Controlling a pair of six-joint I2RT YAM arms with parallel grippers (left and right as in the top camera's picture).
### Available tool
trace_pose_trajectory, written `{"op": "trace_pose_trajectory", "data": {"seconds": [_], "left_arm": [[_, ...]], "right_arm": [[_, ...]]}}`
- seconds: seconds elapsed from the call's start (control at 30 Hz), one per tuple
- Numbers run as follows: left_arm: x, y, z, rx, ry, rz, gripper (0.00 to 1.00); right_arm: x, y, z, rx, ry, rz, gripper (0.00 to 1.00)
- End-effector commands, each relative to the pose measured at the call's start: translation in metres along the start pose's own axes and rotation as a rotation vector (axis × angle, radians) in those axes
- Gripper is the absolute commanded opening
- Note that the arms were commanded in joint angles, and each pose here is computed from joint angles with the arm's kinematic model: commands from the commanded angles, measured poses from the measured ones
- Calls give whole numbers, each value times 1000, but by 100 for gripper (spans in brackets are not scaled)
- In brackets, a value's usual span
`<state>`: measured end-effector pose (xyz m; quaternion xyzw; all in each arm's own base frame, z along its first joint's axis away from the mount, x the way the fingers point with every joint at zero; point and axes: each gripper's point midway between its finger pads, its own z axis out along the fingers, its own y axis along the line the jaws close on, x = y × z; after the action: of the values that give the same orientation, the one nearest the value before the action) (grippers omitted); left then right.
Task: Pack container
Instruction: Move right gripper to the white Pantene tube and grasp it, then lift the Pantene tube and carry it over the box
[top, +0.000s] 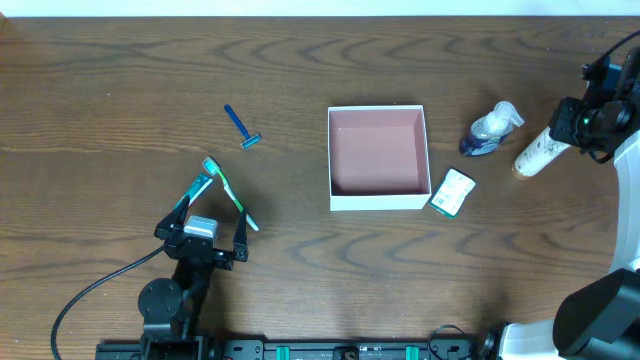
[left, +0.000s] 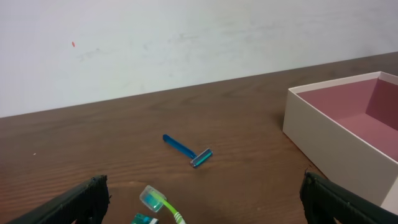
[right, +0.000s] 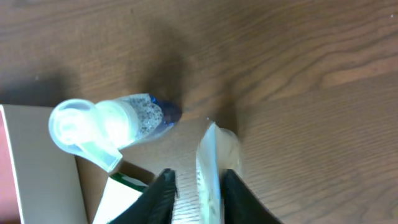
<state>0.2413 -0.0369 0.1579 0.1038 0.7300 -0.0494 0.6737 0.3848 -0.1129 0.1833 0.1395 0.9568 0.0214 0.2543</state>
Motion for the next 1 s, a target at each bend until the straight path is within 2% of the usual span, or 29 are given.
{"op": "trace_pose_trajectory", "data": {"seconds": [0.0,0.1,0.13,0.53,0.77,0.97], "left_arm": [[17,-2,1,9,50,-17,98],[17,-2,1,8,50,-17,98],[17,-2,1,9,50,-17,98],[17,-2,1,9,50,-17,98],[17,-2,1,9,50,-17,98],[17,-2,1,8,50,-17,98]], "right_arm": [[1,-3,3,-3,2,9,16],[4,-6,9,1,2,18,3],[5,-7,10,3,2,24,1],[2,-25,3,54,-28,96,1],[-12,-21,-41,60,-106,87,1],[-6,-14,-79,62,-146,91,1]]}}
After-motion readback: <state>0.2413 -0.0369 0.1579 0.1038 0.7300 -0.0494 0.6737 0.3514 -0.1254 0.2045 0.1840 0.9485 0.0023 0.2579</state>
